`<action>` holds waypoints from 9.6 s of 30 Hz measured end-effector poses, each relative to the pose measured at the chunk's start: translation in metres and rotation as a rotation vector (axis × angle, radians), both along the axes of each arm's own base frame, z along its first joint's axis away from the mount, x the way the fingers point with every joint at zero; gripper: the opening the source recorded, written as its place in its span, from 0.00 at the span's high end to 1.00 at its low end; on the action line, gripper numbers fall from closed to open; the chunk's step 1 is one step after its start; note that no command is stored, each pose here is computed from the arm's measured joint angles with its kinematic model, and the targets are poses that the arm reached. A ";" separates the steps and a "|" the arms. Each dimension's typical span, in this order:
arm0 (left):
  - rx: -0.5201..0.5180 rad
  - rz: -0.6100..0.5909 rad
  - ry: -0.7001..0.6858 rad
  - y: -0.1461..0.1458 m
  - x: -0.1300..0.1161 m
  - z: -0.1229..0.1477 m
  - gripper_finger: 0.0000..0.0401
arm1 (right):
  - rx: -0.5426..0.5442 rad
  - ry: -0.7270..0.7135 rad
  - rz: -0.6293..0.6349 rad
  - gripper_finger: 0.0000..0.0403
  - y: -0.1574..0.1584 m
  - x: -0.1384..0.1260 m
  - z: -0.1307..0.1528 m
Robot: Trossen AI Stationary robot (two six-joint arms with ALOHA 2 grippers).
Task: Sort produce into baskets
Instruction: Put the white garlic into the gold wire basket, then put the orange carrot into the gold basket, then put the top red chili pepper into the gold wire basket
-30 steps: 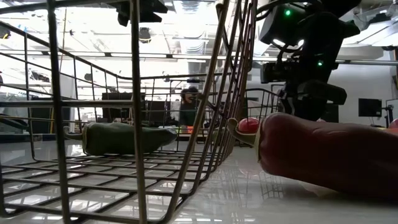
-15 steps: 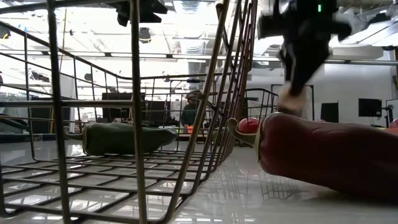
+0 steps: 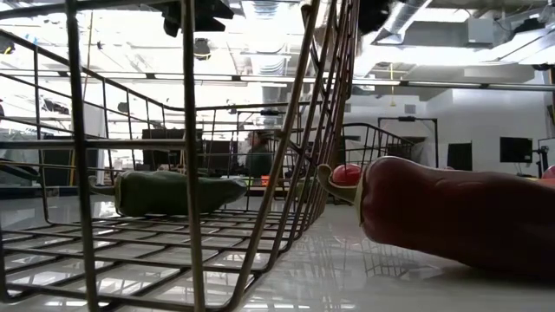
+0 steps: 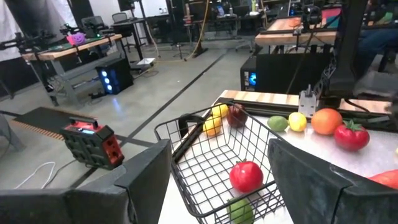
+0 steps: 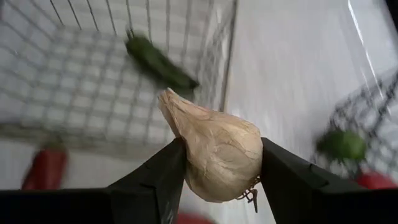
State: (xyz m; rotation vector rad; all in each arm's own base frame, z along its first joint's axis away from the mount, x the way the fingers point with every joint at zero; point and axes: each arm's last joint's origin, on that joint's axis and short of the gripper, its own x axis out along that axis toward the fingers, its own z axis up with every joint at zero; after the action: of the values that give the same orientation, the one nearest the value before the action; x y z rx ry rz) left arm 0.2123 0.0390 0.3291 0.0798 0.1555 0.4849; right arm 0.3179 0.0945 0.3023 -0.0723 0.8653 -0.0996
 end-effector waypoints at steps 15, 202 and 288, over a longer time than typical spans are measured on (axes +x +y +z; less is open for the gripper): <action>-0.003 0.000 0.000 0.000 0.000 0.000 0.36 | 0.032 0.042 0.036 0.27 0.002 0.012 -0.016; -0.044 0.048 0.026 0.001 -0.002 -0.005 0.36 | -0.040 0.614 -0.039 0.34 0.090 -0.078 -0.142; -0.037 0.077 0.046 0.002 -0.003 -0.006 0.36 | -0.045 0.444 0.062 0.69 0.086 -0.050 -0.135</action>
State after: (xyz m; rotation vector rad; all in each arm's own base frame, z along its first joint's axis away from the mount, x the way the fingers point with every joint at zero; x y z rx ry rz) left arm 0.2096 0.0405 0.3229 0.0487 0.2136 0.5566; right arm 0.2677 0.1805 0.1668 -0.1678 1.3034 -0.0444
